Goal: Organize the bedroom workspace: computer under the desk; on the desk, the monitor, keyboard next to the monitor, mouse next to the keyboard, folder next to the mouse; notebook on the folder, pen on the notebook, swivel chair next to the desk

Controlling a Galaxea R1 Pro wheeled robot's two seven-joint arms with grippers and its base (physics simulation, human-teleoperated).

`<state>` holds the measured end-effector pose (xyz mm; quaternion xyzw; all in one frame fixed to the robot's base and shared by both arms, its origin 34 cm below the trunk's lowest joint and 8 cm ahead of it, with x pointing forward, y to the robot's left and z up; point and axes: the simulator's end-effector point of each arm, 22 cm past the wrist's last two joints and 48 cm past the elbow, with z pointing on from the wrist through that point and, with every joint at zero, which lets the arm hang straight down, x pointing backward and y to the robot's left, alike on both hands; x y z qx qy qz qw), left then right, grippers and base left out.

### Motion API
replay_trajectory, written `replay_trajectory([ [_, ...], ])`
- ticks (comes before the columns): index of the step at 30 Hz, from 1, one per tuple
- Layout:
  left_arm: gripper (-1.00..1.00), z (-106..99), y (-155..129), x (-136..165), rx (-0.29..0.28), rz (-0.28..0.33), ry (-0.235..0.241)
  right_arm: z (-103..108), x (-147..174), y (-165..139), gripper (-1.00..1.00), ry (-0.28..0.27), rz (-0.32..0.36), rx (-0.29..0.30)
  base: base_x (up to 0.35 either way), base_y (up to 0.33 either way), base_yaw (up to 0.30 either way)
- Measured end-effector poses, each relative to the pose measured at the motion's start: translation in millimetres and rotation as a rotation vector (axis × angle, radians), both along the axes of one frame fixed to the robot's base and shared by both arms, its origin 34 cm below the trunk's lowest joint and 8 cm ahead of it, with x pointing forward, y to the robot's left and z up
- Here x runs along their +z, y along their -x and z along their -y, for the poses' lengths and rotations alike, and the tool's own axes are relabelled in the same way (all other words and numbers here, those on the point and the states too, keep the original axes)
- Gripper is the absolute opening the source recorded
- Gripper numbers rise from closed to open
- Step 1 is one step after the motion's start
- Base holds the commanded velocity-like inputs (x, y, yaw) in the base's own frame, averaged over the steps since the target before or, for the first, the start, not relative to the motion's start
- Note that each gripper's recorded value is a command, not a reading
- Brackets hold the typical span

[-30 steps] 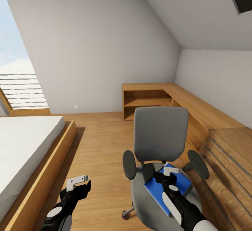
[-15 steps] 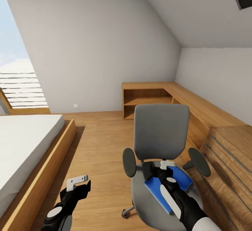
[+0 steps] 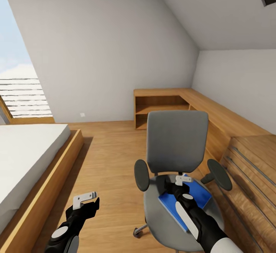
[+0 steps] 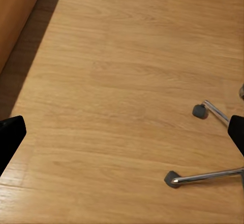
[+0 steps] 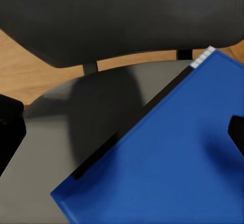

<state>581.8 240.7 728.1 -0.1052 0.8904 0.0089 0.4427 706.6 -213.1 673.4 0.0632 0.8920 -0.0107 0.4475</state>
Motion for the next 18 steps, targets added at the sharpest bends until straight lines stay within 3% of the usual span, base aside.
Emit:
replay_trajectory([
  [18, 1.00, 0.6, 3.1, -33.0, -0.001, 0.001, 0.000, 1.5, -33.6, 3.3, 1.00, -0.003, -0.002, -0.003, 0.000, 0.000, 0.000],
])
